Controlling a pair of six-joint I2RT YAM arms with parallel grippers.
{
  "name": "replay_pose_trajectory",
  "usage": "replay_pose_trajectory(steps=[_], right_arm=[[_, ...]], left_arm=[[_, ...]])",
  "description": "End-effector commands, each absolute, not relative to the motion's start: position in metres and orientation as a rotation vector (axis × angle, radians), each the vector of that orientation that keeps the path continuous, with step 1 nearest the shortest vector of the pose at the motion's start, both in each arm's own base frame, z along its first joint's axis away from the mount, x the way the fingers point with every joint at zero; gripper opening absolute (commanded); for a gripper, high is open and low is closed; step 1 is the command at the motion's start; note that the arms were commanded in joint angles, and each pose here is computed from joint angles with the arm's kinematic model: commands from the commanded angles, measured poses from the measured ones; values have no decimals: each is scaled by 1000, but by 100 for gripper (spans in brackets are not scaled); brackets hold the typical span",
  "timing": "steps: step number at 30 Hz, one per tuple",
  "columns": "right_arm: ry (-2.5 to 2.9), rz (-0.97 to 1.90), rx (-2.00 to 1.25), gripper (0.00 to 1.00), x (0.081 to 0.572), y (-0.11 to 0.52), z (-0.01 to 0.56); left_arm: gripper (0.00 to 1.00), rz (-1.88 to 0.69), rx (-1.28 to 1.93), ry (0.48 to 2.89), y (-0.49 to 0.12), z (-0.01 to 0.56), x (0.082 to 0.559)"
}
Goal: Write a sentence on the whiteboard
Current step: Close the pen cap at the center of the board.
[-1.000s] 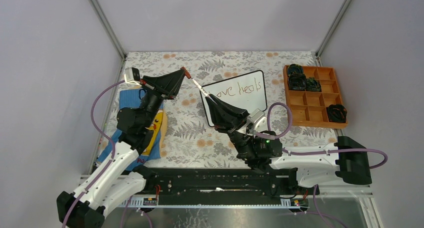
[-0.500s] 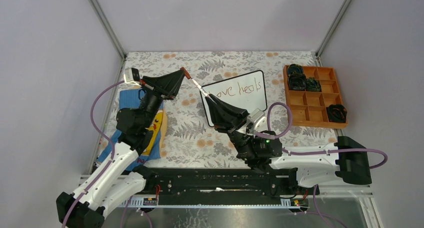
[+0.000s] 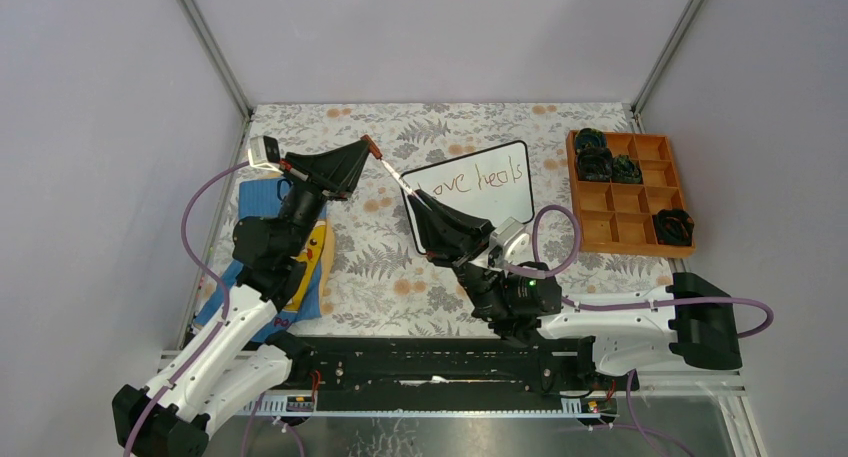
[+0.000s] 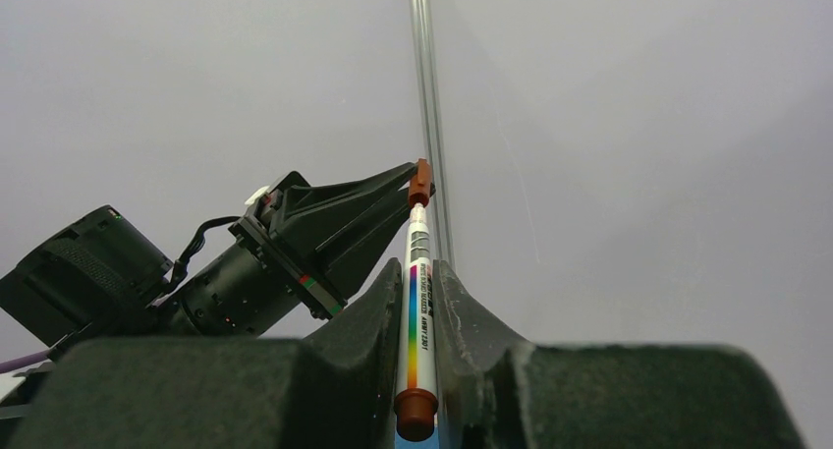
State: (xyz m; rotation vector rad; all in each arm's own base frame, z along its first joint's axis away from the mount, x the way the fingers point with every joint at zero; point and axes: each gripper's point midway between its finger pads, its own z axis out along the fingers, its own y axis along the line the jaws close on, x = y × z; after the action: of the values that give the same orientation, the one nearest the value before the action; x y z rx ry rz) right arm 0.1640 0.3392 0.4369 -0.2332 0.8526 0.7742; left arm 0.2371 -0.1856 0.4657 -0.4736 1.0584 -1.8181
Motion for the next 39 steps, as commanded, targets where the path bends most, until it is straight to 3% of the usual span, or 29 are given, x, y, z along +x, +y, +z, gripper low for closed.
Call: replay_pose_trajectory(steps=[1, 39], right_arm=[[818, 810, -150, 0, 163, 329, 462], [798, 713, -141, 0, 171, 335, 466]], left_arm=[[0, -1830, -429, 1009, -183, 484, 226], [0, -1857, -367, 1048, -199, 485, 216]])
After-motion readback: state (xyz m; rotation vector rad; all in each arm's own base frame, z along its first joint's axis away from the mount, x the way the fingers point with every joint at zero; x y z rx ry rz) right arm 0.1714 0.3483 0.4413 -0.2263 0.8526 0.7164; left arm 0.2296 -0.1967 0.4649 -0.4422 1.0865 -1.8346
